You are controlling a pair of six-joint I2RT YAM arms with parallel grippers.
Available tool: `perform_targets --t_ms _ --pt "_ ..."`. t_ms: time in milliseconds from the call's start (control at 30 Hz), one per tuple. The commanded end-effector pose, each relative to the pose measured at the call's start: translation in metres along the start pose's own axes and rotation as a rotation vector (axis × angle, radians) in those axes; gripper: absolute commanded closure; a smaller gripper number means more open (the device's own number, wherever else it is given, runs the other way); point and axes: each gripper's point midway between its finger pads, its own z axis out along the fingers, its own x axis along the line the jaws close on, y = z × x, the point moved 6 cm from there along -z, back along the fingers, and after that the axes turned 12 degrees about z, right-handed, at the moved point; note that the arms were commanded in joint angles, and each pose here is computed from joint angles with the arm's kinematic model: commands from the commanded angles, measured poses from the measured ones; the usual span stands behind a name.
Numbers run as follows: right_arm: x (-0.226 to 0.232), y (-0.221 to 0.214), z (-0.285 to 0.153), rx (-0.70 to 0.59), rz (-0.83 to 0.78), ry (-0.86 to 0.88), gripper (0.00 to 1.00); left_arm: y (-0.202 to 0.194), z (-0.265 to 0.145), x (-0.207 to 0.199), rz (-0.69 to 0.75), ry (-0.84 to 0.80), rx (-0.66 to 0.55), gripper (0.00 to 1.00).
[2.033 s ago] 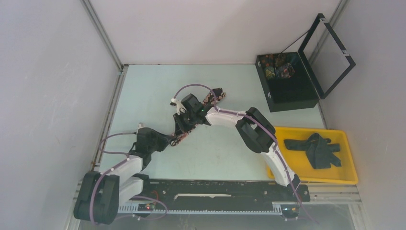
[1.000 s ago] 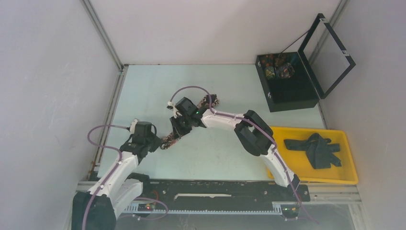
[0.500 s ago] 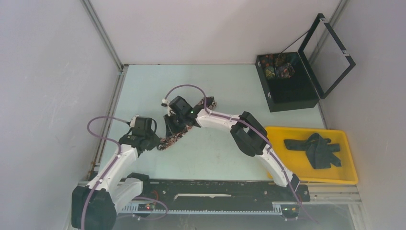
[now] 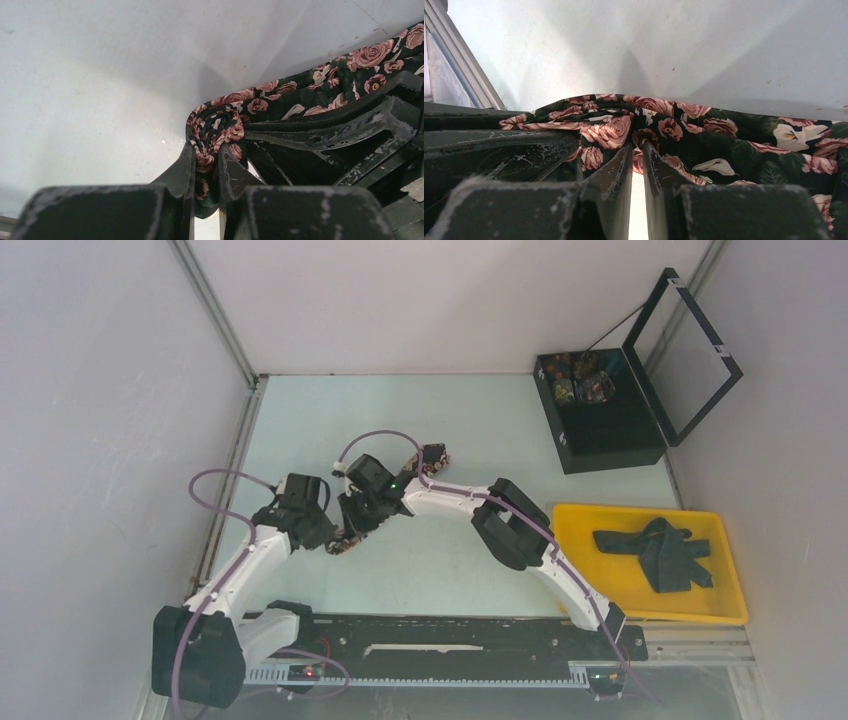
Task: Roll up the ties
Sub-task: Roll the tie at the center of the board.
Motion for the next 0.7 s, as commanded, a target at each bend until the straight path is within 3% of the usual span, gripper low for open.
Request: perform_targets --t_ms 0,300,667 --pt "0.020 0.004 -0.004 -0.016 -0.022 0.046 0.84 0.015 -0.007 -0.004 0.052 0.009 -0.028 1.00" --pt "0.009 0.032 -0.028 -0.069 0.029 0.069 0.84 0.014 -0.005 -0.003 0.100 0.038 0.013 1.00" --pt "0.000 0.034 -0.049 -0.085 0.080 0.111 0.84 0.019 -0.004 -0.002 0.214 0.140 0.091 1.00"
